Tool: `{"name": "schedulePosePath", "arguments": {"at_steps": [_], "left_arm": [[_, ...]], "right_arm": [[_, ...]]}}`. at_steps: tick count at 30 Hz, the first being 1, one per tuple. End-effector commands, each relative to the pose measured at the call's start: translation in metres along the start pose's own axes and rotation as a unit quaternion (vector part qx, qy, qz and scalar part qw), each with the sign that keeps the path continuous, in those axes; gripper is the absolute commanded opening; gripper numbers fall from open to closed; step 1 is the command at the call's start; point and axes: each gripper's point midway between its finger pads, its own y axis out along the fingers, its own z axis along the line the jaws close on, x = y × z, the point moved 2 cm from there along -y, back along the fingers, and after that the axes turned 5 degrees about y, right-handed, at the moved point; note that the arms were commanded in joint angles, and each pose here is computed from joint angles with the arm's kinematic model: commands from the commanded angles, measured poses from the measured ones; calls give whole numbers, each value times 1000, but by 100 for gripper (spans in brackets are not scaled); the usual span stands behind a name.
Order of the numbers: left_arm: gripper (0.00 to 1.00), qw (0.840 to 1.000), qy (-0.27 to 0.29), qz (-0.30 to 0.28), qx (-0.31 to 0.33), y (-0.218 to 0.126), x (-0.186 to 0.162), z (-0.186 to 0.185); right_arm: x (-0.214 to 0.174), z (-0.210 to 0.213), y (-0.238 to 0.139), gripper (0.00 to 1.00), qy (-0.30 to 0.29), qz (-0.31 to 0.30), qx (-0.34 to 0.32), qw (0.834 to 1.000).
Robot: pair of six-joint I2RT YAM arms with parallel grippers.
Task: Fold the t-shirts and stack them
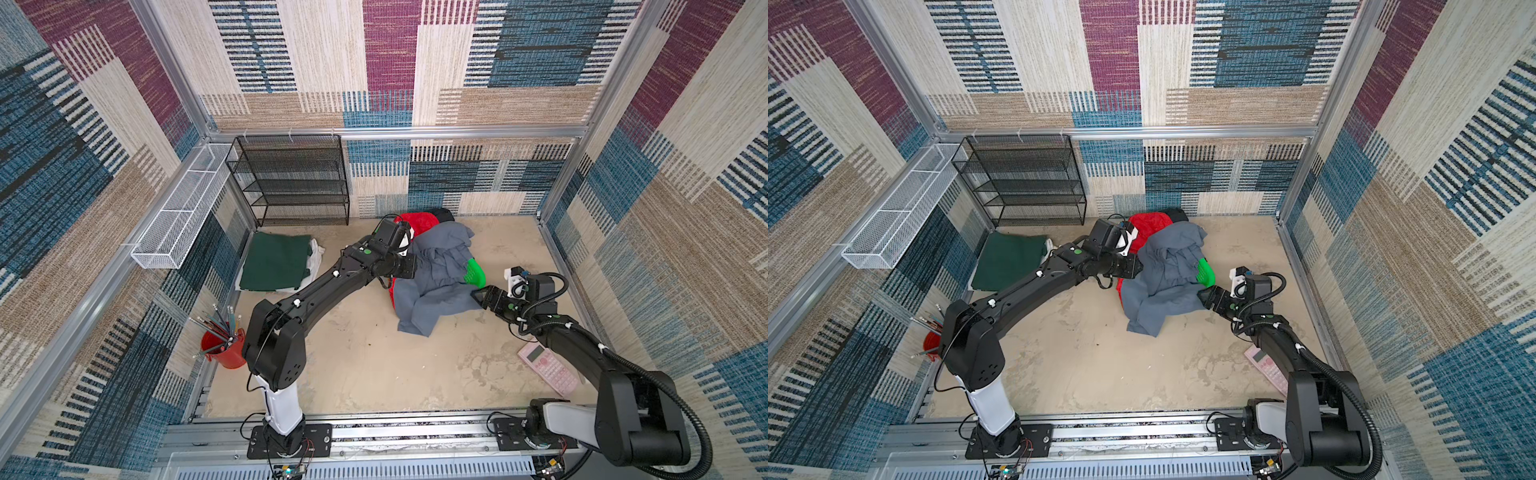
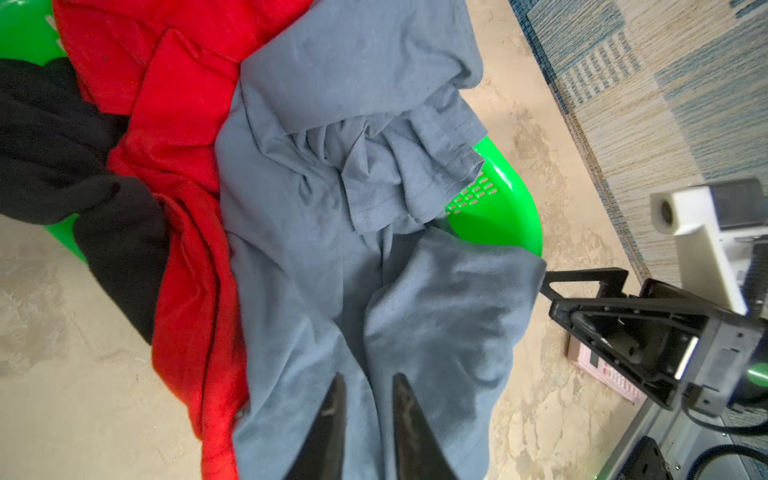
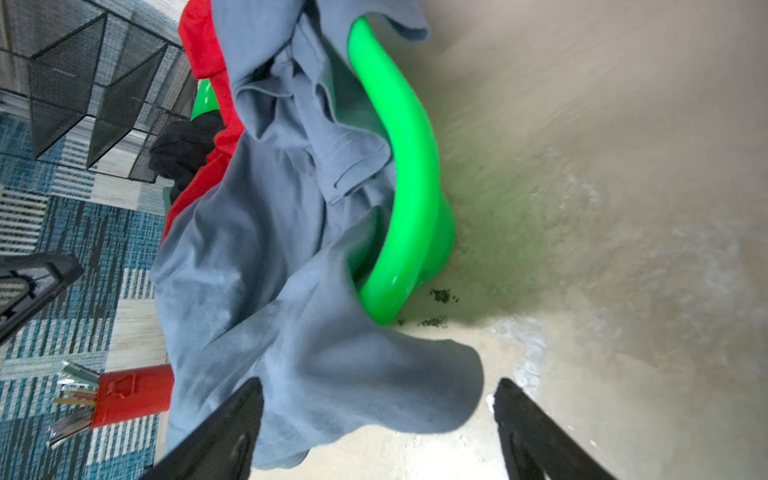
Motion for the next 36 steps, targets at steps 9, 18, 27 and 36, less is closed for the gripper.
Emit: {"name": "schedulePosePath", "arguments": {"at_steps": [9,18,27,36], "left_arm": [[64,999,9,-40,-33,-17,4,-10],[66,999,13,-40,-21,-25,-3,-6],[66,999,20,-44,-16,-29,-3,-5],[66,999,20,-30,-16,-28,-8,-5]], "right_arm": [[-2,21,6,46,-49,29,70,996],[4,18,3,36,-54,18,44,997],[3,-8,10,59,-61,16,-24,998],[0,-10,25,79,-51,24,14,998]]}}
